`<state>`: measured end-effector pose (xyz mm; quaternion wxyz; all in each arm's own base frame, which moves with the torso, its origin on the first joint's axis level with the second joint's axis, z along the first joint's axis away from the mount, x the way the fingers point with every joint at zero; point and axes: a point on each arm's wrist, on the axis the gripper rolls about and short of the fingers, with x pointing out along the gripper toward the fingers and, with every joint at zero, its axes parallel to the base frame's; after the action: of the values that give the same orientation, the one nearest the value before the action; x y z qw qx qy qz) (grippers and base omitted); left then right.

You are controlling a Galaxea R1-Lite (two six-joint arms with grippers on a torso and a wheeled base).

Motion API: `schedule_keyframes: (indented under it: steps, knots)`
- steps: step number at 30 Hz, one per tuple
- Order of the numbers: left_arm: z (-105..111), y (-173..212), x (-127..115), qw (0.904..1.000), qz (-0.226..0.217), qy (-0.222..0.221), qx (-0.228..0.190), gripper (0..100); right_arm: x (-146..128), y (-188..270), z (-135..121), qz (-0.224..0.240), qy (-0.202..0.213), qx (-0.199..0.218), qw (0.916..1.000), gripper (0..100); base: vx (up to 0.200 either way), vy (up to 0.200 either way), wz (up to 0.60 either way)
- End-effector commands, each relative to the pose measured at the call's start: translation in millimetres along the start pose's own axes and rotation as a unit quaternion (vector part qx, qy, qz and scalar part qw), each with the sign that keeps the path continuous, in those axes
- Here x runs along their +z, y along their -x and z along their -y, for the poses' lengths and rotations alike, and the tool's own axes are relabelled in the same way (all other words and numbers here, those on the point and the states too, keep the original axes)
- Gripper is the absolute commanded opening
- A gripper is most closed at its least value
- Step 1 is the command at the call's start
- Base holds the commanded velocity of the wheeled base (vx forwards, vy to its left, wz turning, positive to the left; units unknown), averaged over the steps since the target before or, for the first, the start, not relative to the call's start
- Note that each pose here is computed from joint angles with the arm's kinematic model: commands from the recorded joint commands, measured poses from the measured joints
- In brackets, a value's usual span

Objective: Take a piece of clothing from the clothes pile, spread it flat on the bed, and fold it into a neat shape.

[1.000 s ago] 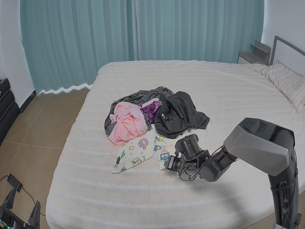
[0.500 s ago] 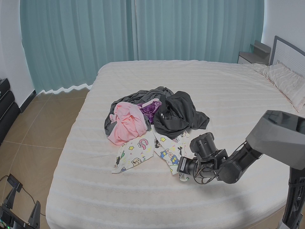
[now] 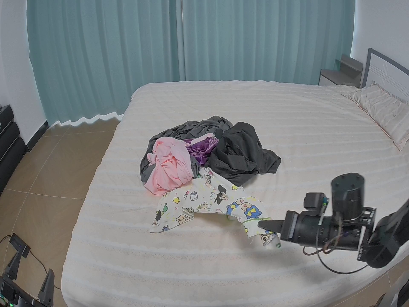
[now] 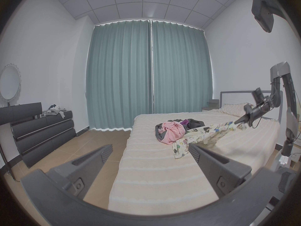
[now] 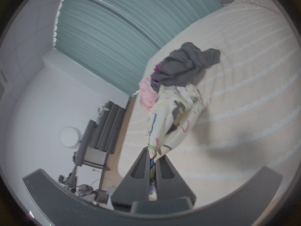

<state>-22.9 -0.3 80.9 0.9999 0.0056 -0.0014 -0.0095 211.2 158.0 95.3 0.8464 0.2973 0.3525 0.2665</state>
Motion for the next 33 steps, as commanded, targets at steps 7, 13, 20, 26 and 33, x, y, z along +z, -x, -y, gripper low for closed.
schedule_keyframes:
  steps: [7, 13, 20, 26, 33]
  knots:
    - [-0.1, 10.2, 77.6, 0.9933, 0.104, 0.045, -0.018, 100, 9.0, 120.4, -44.9, 0.097, 0.063, 0.213, 0.9703, 0, 0.000, 0.000, 0.00]
    - [8.2, -29.6, 99.3, 0.9742, 0.004, -0.004, -0.226, 100, 22.4, 122.2, -50.3, 0.125, 0.065, 0.217, 0.9661, 0, 0.000, 0.000, 0.00]
    - [18.1, -104.9, 79.9, 0.9241, -0.187, -0.008, -0.333, 100, 31.7, 123.9, -59.9, 0.139, 0.072, 0.232, 0.9600, 0, 0.000, 0.000, 0.00]
    - [53.3, -160.7, 44.2, 0.8608, -0.315, -0.020, -0.399, 100, 30.6, 118.6, -57.4, 0.130, 0.071, 0.226, 0.9629, 0, 0.000, 0.000, 0.00]
    - [104.0, -226.1, -9.7, 0.8681, -0.345, -0.011, -0.356, 100, 29.4, 110.6, -53.4, 0.118, 0.066, 0.215, 0.9672, 0, 0.000, 0.000, 0.00]
